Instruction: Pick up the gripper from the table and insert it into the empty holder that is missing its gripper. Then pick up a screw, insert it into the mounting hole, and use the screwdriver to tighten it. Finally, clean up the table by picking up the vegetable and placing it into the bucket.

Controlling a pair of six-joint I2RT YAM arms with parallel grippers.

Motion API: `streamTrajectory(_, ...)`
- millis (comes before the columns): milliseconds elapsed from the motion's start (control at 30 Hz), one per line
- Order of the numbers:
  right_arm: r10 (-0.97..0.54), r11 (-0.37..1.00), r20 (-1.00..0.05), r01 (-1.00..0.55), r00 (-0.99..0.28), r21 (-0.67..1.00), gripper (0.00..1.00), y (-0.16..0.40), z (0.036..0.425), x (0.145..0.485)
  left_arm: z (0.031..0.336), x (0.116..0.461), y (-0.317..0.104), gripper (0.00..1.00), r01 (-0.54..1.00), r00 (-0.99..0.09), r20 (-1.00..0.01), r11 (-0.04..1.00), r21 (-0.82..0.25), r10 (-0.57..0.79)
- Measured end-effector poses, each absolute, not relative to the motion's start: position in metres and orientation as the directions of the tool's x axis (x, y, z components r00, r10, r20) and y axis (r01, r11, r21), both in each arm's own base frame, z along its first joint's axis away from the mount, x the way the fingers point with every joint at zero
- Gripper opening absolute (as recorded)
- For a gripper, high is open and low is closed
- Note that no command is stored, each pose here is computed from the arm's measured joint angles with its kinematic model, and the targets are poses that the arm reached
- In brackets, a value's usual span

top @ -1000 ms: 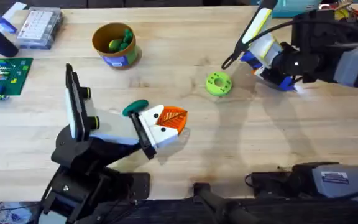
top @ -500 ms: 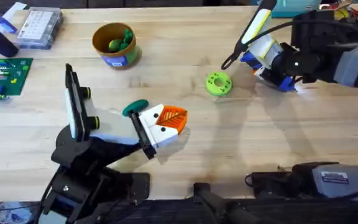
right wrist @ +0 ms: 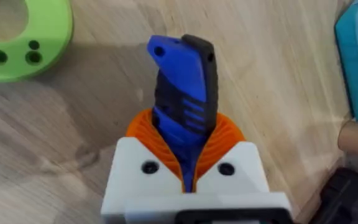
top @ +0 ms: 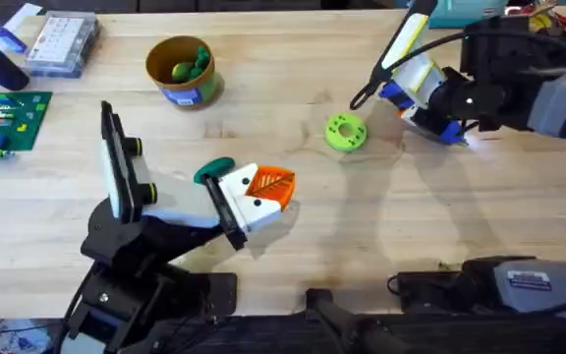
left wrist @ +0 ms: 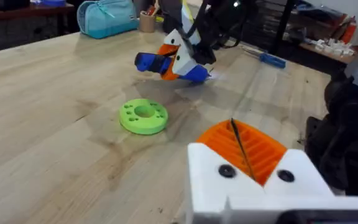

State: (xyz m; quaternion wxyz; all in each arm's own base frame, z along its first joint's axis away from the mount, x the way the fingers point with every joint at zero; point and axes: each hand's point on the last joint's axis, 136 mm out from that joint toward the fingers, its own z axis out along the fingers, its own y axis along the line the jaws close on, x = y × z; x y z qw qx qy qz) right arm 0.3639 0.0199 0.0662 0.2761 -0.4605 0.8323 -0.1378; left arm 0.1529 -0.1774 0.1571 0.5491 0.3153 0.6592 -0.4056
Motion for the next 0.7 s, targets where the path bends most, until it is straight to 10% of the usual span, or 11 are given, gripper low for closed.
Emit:
streamTrajectory(367,-0.856,0.515,-0.352,-0.685,-0.379,-0.516,0.060,0.025,0.073,0.373,0.157,0.153,-0.177,0.014,0.861,-0.198,-0.980,0.473,-0.188,-0.030)
streamTrajectory(533,-0.861,0.505,-0.357,-0.698,-0.363,-0.508,0.648,0.028,0.073,0.372,0.157,0.154,-0.177,0.012,0.857,-0.198,-0.980,0.479,-0.188,-0.031)
streamTrajectory(700,-0.866,0.494,-0.334,-0.733,-0.371,-0.468,0.869,0.030,0.064,0.360,0.157,0.156,-0.176,0.013,0.851,-0.196,-0.980,0.492,-0.186,-0.032)
